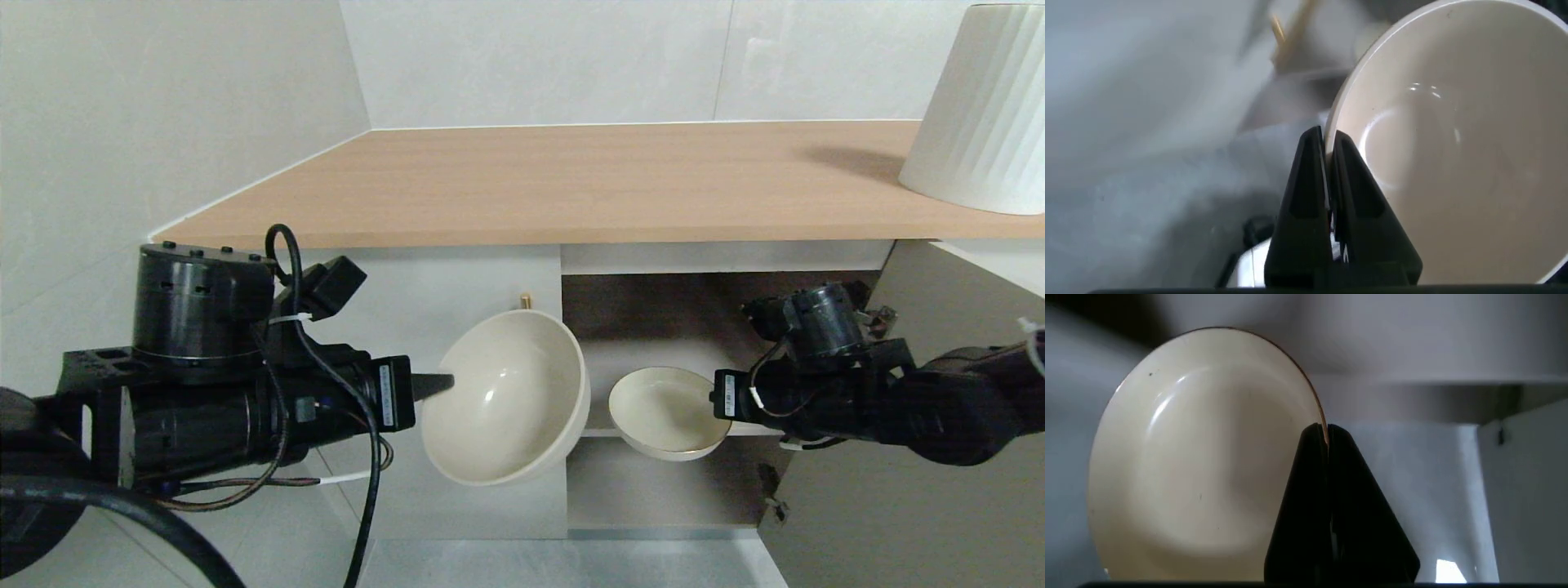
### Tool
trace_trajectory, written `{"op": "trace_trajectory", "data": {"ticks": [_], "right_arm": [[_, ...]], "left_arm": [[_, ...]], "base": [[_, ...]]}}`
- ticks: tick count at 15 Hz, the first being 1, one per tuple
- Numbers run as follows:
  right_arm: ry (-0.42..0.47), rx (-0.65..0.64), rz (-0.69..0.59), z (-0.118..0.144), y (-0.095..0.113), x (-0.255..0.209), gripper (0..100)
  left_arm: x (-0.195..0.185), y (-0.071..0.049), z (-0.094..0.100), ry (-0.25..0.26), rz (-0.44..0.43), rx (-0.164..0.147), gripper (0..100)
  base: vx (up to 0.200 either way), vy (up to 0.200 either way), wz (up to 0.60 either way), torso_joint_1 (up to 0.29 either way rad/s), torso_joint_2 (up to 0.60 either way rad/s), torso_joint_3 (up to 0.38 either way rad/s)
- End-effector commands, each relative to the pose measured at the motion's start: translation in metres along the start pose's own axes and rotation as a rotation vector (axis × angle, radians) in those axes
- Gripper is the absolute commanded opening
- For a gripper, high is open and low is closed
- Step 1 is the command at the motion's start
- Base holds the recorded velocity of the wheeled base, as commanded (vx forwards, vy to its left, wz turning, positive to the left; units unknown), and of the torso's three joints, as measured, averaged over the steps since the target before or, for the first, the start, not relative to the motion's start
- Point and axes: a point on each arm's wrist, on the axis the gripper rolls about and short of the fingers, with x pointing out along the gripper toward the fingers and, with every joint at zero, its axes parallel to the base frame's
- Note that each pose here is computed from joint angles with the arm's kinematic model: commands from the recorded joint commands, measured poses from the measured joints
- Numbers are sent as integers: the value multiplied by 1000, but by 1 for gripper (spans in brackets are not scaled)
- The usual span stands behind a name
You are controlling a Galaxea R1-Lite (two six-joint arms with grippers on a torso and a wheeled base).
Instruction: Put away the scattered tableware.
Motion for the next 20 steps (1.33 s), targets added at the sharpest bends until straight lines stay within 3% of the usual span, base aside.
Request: {"op": "trace_trajectory", "data": {"ticks": [1,5,9,20], "right_arm": [[47,32,-115,-30,-22,64,0],[-111,55,-197,-45,-36,119,0],[-173,85,-245,-34,-43,139,0],[-257,127,-295,-17,-57,174,0]], "left_arm": [[8,-1,-5,46,-4,2,0],[24,0,-17,134,13,29,0],[32,2,-23,190,30,29,0],[37,4,-27,217,44,25,0]], "base": [[0,0,0,0,0,0],[0,0,0,0,0,0],[0,0,0,0,0,0],[0,0,0,0,0,0]]}}
